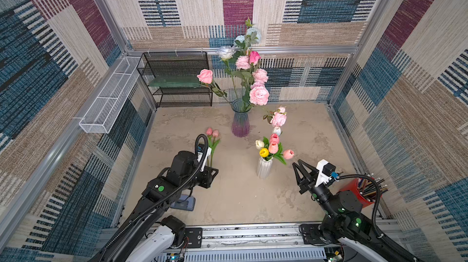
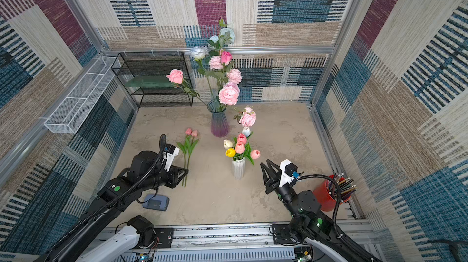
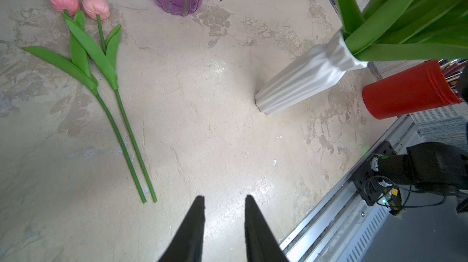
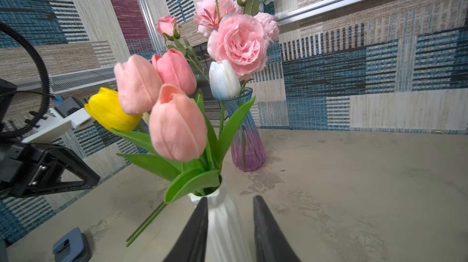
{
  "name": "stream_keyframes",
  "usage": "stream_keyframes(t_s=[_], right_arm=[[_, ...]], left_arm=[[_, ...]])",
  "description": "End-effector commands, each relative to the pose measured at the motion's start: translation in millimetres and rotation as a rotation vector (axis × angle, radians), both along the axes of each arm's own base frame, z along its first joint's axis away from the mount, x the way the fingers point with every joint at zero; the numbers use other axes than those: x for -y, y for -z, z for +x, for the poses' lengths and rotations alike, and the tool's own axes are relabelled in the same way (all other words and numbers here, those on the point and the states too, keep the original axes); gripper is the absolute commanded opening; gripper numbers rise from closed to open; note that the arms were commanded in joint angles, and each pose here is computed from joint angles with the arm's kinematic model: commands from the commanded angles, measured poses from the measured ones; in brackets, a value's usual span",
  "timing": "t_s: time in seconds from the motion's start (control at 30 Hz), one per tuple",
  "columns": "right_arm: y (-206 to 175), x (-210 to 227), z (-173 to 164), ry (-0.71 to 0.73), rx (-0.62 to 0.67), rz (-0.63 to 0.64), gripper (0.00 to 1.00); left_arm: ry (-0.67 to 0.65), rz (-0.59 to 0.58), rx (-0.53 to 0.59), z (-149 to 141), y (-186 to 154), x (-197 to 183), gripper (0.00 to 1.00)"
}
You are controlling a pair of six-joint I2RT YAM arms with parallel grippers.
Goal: Pick out pink flowers from the vase
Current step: Pick up the flower from the vase.
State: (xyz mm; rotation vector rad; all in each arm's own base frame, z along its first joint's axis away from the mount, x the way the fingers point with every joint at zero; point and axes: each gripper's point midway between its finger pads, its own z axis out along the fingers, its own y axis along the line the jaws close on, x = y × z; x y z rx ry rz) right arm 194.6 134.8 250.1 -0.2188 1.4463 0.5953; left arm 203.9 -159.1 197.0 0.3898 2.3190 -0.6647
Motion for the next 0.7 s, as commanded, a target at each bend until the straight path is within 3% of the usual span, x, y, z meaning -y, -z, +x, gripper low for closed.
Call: stream_keyframes(t_s=[0.0,0.27,0.67], right_arm=[[-16,-6,1,-0.043,0.078,0.013,0.32],[-31,-10,7,-0.136,0.152,0.045,0.29],[-20,-29,5,-0.255,0.121,0.021,0.3]], left_arm=[[0.026,-0.015,0.039,2,-6,4,0.3],[0.046,-0.021,0.033,1,-6,7,0.3],[0.046,-0.018,0.031,1,-4,7,0.31]])
